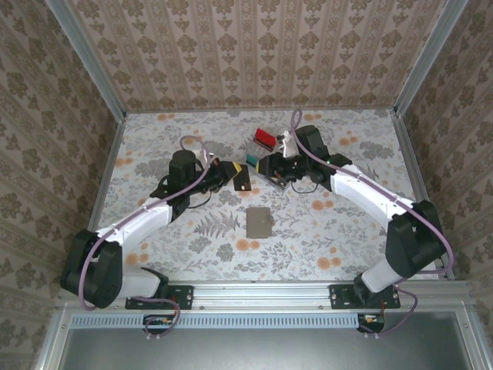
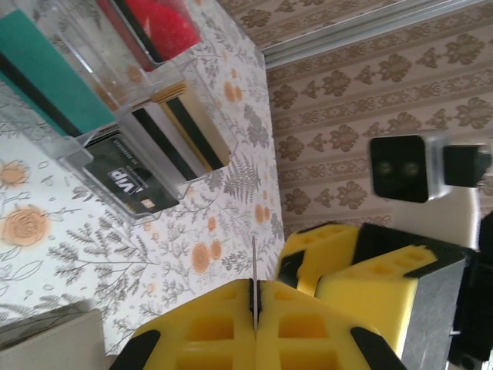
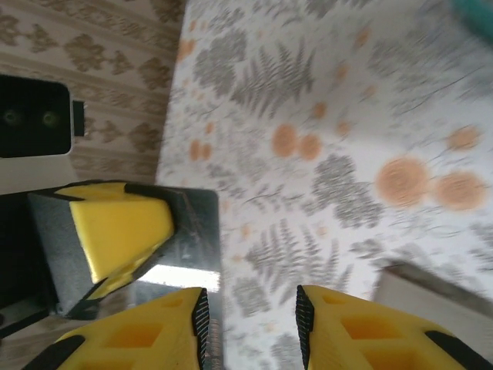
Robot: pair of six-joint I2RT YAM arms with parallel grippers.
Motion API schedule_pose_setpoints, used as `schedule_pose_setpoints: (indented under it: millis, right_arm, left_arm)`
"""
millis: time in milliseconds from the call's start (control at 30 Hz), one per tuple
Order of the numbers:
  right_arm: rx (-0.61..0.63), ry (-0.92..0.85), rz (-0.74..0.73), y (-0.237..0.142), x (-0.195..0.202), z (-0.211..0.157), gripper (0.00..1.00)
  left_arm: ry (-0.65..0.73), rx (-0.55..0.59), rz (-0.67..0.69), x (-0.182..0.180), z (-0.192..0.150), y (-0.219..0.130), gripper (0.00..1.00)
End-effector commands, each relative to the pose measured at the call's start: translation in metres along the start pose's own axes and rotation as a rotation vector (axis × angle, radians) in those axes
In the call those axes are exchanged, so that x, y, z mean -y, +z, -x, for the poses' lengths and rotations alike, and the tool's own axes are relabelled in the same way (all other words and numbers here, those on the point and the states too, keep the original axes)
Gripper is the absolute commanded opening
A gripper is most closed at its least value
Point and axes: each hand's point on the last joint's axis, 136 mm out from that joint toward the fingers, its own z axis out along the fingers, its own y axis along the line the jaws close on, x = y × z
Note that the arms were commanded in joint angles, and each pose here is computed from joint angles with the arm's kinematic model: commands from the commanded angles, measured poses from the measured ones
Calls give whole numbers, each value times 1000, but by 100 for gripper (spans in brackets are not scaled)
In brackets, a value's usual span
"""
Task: Put the credit cards into the card holder
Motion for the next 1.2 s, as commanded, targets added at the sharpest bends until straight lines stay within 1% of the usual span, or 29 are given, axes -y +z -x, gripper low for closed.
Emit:
schedule_pose_setpoints:
  millis: [0,167,333,433,467,500,533,567,633,667,700,733,767,833,900,967,1067,1167]
  right_arm:
    - [-53,74,167,2,-33,-1,38]
    - [-99,95,189,12,-30,-5,36]
    - [-117,111,253,16,-36,-7,35]
    - [-130,114,275,15,-38,-9,26]
    - [-135,111,282,14,-39,-11,22]
    - [-135,109,282,14,-38,-12,15]
    - [-134,110,276,13,-37,-13,12]
    - [-131,113,259,12,-32,-15,11]
    - [-119,117,213,10,-22,-17,6]
    - [-108,116,180,9,-16,-18,5]
    - [-100,114,142,8,-9,-20,3]
    - [-95,103,112,7,-4,-23,2]
    - [-91,96,62,6,5,-28,2]
    - [-85,85,-73,4,30,-39,2]
    - [-74,61,-248,1,60,-54,2]
    - [-96,43,-357,0,81,-71,1]
    - [-132,61,-382,10,92,-90,1]
    - [-147,68,-393,19,98,-99,1]
  left_arm:
    - [28,3,-114,35,8,1,1]
    - [11,8,-149,43,11,3,1]
    - [-3,13,-170,46,13,3,2]
    - [-13,12,-168,43,12,4,2]
    - [-14,13,-165,42,12,5,3]
    - [-18,11,-157,40,11,5,6]
    - [-22,11,-145,37,11,5,10]
    - [-29,13,-122,31,10,5,17]
    - [-38,19,-69,19,8,5,25]
    - [-50,15,-28,9,5,4,34]
    - [-59,13,23,-1,3,3,40]
    - [-57,8,64,-10,0,2,40]
    - [-50,6,116,-20,-4,-1,43]
    - [-52,1,252,-43,-13,-10,54]
    - [-55,6,392,-69,-21,-24,59]
    - [-49,4,451,-82,-29,-32,62]
    - [-39,-5,484,-89,-38,-38,64]
    - [-11,-32,521,-92,-47,-38,66]
